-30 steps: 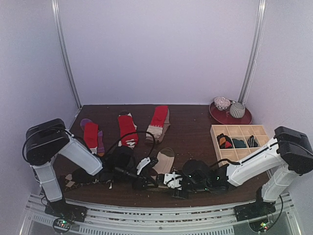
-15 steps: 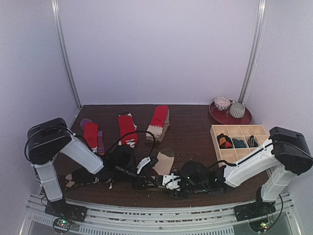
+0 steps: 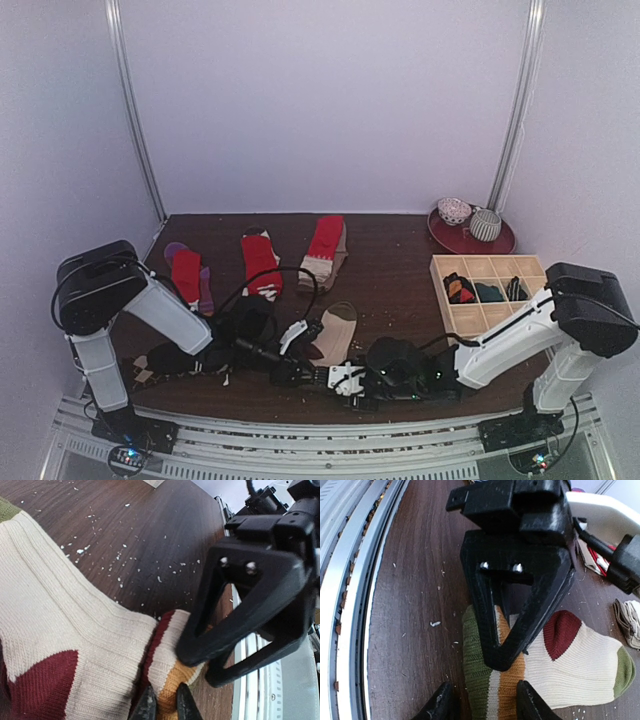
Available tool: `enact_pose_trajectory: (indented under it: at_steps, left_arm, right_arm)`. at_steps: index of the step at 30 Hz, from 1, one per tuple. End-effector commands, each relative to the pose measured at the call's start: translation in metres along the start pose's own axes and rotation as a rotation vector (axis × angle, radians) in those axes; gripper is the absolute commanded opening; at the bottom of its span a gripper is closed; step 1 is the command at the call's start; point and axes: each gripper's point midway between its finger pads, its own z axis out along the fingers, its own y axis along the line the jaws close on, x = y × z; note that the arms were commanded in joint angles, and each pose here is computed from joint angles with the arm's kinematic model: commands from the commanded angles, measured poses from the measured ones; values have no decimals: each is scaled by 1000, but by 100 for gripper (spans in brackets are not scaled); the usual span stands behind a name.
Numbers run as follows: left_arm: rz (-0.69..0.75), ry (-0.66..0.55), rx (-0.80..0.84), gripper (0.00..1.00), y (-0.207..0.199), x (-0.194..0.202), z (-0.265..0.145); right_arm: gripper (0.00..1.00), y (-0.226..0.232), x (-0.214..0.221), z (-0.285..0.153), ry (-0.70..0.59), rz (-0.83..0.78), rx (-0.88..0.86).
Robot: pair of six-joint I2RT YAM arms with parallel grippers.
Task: Roll the socks
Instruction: Roll a pair of socks at the center of the board.
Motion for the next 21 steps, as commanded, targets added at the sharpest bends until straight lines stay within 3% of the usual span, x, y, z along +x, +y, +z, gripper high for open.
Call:
enact_pose_trajectory:
  at_steps: [1, 7, 12, 21]
  left_arm:
    - [-208, 237, -104, 10, 24, 84, -5]
    - [-181, 220, -97, 16, 21, 77, -7]
    - [-88, 168, -74, 26, 13, 52, -9]
    - [333, -123, -244, 45, -11, -45, -62]
  right_arm:
    - [42, 12, 19, 13, 54, 28, -35]
    - [39, 10, 50, 21, 173, 61, 8]
    - [31, 20, 75, 20, 272, 127, -44]
    - [29, 39, 83, 6, 304, 568, -357]
